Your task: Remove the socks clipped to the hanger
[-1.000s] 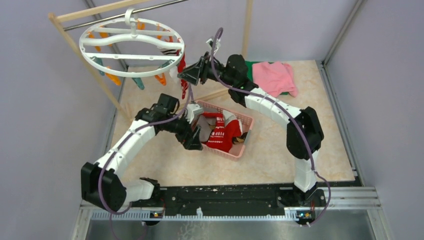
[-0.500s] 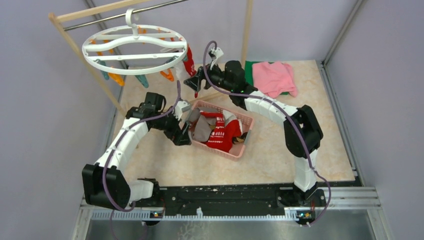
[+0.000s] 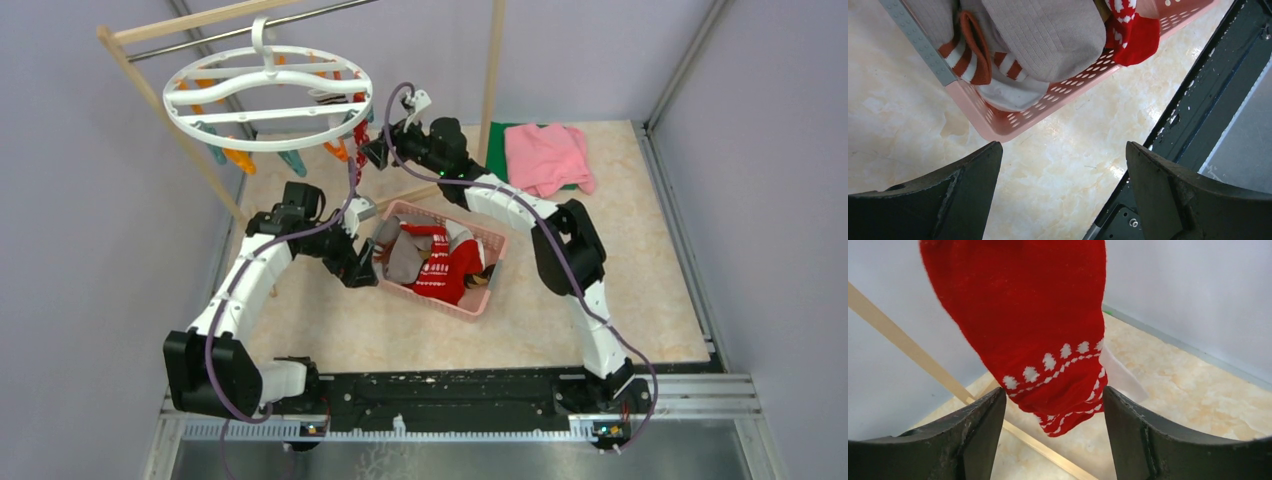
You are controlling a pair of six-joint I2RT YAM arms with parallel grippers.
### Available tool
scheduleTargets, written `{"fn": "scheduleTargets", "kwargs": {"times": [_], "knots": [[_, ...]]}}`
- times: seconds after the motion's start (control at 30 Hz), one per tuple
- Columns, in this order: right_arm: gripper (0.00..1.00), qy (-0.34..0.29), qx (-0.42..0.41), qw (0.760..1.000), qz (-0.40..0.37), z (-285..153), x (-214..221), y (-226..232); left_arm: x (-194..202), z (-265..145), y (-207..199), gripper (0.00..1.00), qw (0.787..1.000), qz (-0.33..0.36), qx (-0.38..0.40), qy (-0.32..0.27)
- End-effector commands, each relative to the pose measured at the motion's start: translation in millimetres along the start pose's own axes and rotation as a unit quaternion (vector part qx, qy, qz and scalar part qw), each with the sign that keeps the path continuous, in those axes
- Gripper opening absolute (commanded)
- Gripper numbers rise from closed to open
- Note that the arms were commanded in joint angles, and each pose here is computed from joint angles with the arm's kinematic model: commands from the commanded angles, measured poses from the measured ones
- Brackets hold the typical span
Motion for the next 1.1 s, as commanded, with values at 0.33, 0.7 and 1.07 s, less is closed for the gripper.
{"fn": "scheduleTargets", "kwargs": {"times": [0.33,0.7,1.07], "knots": [[0.25,-0.058,-0.016,0.998,-0.011,23.2,-41.1,18.3,-27.3,-20.6,-1.2,0.99,0.998,0.041,-0.01,-0.045],[0.3,-0.066,-0.013,0.998,-0.005,-11.3,-47.5,26.5,-33.9,-25.7,-5.0,0.97,0.997,0.04,-0.008,-0.061],[0.87,-0.06,-0.033,0.998,-0.014,1.1,-18.5,36.4,-34.9,-28.8,-7.1,0.97,0.997,0.048,-0.005,-0.064]]}}
Point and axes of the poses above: each gripper's point midway between its finger pads, its own z axis out along the fingers, its own y axis along the line the jaws close on, x = y × z, the point moved 1 cm from there along -z, back along the fingers, and after that the axes turned 12 degrees about z, right-handed, at the moved point
